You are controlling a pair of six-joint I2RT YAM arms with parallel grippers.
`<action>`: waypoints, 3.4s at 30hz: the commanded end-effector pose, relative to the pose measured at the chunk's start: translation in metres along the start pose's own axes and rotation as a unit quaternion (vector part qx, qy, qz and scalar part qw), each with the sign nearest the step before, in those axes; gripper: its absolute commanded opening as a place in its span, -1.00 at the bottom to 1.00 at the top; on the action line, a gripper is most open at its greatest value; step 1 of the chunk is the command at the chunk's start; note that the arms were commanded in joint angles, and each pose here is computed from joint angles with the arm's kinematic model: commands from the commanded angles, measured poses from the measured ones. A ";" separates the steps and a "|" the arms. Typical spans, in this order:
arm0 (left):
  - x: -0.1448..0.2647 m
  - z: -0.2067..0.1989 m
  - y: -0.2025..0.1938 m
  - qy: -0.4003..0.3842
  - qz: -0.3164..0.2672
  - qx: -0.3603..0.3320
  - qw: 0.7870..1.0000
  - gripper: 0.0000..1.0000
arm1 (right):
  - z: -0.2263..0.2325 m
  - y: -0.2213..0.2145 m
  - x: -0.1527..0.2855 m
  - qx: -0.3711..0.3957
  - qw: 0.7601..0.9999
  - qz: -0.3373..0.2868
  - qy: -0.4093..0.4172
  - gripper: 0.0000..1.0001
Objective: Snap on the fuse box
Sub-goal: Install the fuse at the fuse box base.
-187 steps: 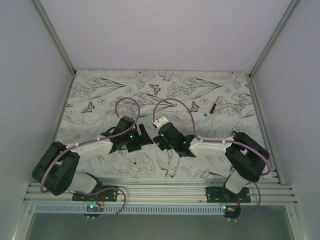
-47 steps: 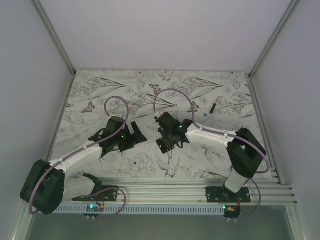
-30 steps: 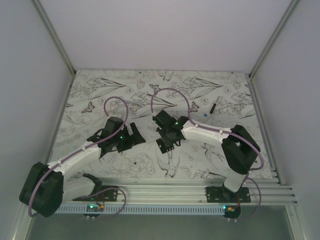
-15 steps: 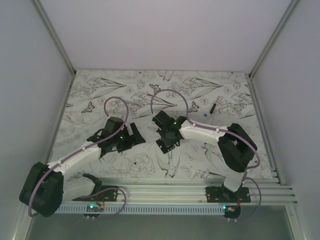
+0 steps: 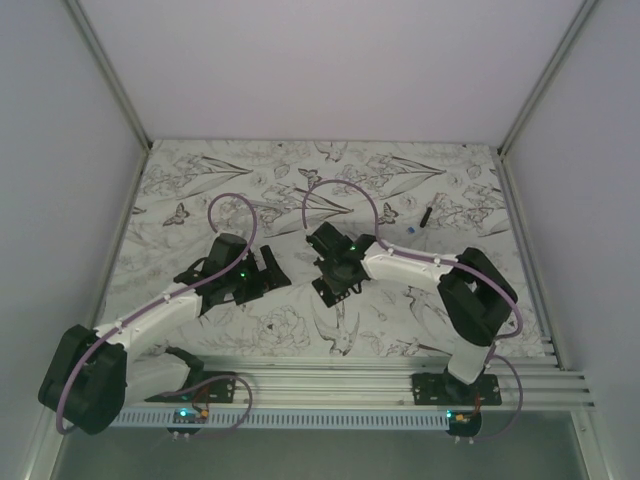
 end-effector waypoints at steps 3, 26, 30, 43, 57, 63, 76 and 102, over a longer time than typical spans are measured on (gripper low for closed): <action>0.004 0.005 -0.004 0.004 0.009 -0.001 1.000 0.96 | -0.016 -0.101 -0.043 0.009 0.989 0.146 -0.012 -1.00; 0.004 0.005 -0.005 0.005 0.010 0.002 1.000 0.97 | -0.006 0.031 0.023 0.022 0.999 -0.043 0.002 -0.45; 0.003 0.005 -0.005 0.008 0.012 0.002 1.000 0.97 | -0.004 0.035 0.025 0.025 0.998 -0.051 0.010 -0.45; 0.004 0.005 -0.005 0.005 0.012 0.001 1.000 0.97 | -0.004 0.031 0.012 0.031 0.999 -0.037 0.005 -0.63; 0.004 0.005 -0.005 0.006 0.013 0.001 1.000 0.97 | 0.000 0.028 0.001 0.037 0.999 -0.021 0.015 -0.84; 0.003 0.004 -0.004 0.007 0.013 -0.001 1.000 0.97 | -0.003 0.015 -0.008 0.049 0.999 0.014 0.007 -1.00; 0.003 0.005 -0.004 0.009 0.012 0.000 1.000 0.97 | -0.008 -0.028 -0.041 0.067 0.992 0.099 -0.034 -1.00; 0.004 0.006 -0.004 0.010 0.008 0.000 1.000 0.98 | -0.010 -0.095 -0.074 0.093 0.970 0.218 -0.057 -1.00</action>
Point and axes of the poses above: each gripper's point midway between its finger pads, its own x axis back along the fingers, its own z axis along the line the jaws close on, y = z × x, the point moved 3 cm from there along x, back along the fingers, and after that the axes turned 1 degree about -x, right-handed, at the moved point
